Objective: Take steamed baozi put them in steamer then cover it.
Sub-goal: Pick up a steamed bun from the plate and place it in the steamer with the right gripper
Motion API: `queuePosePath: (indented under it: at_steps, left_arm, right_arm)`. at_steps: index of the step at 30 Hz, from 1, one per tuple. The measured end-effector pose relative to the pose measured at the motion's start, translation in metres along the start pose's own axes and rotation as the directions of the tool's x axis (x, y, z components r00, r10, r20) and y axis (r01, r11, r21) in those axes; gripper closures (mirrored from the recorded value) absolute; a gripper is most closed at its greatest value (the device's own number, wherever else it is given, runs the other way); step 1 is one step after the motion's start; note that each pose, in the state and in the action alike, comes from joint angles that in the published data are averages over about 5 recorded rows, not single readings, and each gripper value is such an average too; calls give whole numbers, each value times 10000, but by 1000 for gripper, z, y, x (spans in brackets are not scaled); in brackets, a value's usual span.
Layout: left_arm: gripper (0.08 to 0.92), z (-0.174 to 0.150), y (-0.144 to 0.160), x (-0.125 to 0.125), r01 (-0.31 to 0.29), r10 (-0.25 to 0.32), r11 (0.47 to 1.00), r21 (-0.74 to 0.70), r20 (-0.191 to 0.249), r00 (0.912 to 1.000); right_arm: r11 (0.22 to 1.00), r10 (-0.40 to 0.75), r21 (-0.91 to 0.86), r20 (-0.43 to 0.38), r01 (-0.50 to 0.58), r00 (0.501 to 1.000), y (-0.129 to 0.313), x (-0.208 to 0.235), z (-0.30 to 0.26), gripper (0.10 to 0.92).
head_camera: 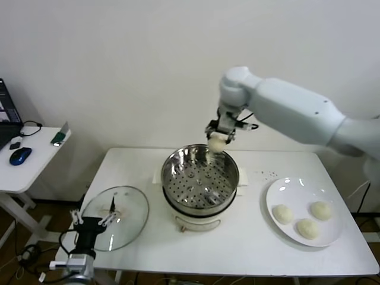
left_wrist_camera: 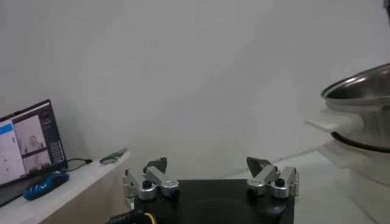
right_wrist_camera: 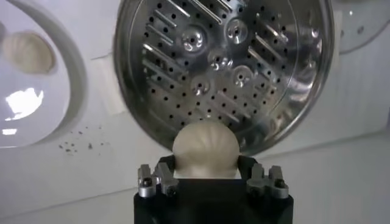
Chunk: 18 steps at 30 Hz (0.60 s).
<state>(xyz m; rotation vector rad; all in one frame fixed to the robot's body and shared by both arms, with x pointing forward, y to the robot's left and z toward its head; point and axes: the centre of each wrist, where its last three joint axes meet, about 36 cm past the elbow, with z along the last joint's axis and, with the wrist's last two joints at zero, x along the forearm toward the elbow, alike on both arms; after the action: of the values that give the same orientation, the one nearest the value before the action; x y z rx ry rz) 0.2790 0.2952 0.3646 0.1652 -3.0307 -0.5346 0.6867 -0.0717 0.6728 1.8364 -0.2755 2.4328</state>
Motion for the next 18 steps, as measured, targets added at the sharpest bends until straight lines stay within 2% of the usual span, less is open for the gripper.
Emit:
queuePosePath:
  at_steps: [8,18]
  left_arm:
    - [177,2,6,2,102,-102,9999,-3,0,9999]
    - [177,12,11,5,215,-215,9998,19,-182,9996]
  right_arm:
    - [9977,-302,608,176,290,9994,-33,-38,-19,352]
    - [9954,-569,795,309,543,9979,-49,-74,-30,331]
